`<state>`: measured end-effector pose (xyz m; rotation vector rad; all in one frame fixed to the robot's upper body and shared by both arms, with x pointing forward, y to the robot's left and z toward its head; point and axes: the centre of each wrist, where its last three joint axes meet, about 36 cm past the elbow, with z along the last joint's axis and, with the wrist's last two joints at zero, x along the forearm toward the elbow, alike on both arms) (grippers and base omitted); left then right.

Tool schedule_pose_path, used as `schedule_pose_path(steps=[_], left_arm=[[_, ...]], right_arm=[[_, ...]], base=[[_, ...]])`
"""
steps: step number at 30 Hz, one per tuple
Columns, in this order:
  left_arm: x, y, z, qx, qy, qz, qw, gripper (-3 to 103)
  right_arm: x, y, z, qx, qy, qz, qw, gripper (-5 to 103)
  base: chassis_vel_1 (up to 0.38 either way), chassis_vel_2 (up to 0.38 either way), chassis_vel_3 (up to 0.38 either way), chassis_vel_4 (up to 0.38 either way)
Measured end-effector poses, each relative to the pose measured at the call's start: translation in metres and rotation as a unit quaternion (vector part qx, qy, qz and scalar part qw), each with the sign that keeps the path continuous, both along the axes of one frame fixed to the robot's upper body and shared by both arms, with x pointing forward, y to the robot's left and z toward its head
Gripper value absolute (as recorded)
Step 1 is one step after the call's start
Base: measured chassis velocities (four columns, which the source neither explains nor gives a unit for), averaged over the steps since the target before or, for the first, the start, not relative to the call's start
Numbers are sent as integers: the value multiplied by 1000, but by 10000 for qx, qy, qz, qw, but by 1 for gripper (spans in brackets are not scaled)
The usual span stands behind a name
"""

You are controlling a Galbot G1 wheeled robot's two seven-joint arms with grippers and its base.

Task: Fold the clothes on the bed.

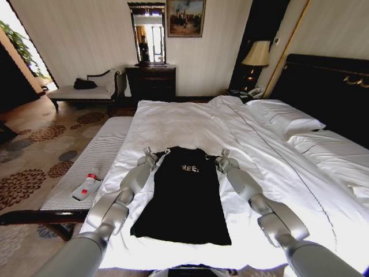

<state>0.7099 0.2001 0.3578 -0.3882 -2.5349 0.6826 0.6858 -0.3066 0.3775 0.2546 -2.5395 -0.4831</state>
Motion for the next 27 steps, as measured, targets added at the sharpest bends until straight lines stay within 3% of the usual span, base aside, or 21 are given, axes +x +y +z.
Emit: schedule_pose_path(steps=[5, 12, 14, 20, 23, 25, 27], left_arm=[[-1, -2, -6, -1, -9, 8, 10000, 101], [-3, -2, -12, -54, -76, 97, 9999, 93], [-3, 0, -12, -70, -96, 112, 9999, 83], [-1, 0, -9, -138, -168, 122, 9997, 66], [1, -2, -6, -176, -208, 101, 9996, 49], [1, -3, -5, -185, -205, 97, 9996, 49], [1, -5, -5, -193, -119, 67, 9997, 39]], right_arm=[[1, 7, -1, 4, 13, 50, 10000, 3], [1, 14, -2, -2, 49, 86, 10000, 3], [1, 13, -2, -1, 52, 76, 10000, 3], [1, 12, -1, 15, 59, 61, 10000, 3], [0, 13, -2, 35, 65, 58, 10000, 3], [0, 13, -2, 37, 66, 57, 10000, 3], [-1, 13, -2, 55, 72, 43, 9999, 3]], base=[[0, 0, 0, 0], [0, 0, 0, 0], [0, 0, 0, 0], [0, 0, 0, 0], [0, 0, 0, 0], [0, 0, 0, 0], [0, 0, 0, 0]])
